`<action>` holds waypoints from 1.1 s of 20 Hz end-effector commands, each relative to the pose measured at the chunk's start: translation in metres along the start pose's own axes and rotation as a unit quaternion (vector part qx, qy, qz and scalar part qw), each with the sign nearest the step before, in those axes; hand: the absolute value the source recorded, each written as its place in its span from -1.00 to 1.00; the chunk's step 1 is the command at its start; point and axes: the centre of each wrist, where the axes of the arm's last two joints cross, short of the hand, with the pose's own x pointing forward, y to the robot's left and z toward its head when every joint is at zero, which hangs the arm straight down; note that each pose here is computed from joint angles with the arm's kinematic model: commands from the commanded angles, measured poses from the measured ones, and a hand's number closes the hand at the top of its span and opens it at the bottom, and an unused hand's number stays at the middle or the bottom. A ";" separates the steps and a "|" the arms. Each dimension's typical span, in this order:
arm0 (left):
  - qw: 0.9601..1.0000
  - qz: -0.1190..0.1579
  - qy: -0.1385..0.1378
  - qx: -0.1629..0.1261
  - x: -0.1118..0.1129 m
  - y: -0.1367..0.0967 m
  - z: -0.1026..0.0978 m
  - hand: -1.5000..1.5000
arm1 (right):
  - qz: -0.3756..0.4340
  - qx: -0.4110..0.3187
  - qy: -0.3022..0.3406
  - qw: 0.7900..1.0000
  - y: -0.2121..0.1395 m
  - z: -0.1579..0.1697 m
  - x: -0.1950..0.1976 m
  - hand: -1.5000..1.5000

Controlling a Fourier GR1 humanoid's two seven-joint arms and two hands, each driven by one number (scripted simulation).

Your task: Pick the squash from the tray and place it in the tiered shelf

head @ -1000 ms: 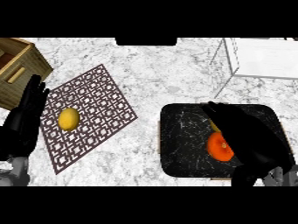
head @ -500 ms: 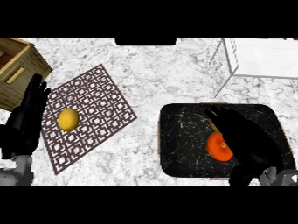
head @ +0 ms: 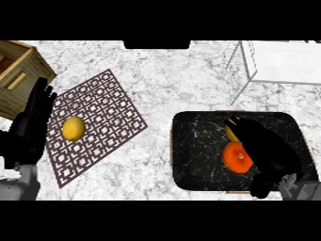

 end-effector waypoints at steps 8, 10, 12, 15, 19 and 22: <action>1.000 0.006 0.002 -0.002 0.008 -0.005 0.008 0.00 | -0.016 -0.006 -0.023 1.000 0.033 -0.012 -0.018 -1.00; 1.000 -0.006 -0.002 -0.007 0.013 0.021 0.017 0.00 | -0.014 0.002 -0.016 1.000 0.031 -0.041 0.003 -1.00; 1.000 0.004 0.006 -0.006 -0.021 0.003 0.013 0.00 | -0.016 0.021 -0.011 1.000 0.029 -0.039 -0.018 -1.00; 1.000 0.002 0.009 -0.001 0.004 0.016 0.010 0.00 | -0.011 0.030 -0.009 0.999 0.054 -0.044 -0.013 -1.00; 1.000 -0.001 0.009 0.004 -0.013 0.008 0.000 0.00 | 0.024 0.015 -0.038 0.999 0.039 -0.045 -0.003 1.00; 1.000 0.000 0.006 -0.002 0.007 -0.002 0.000 0.00 | 0.051 0.000 -0.053 0.997 0.050 -0.050 -0.025 1.00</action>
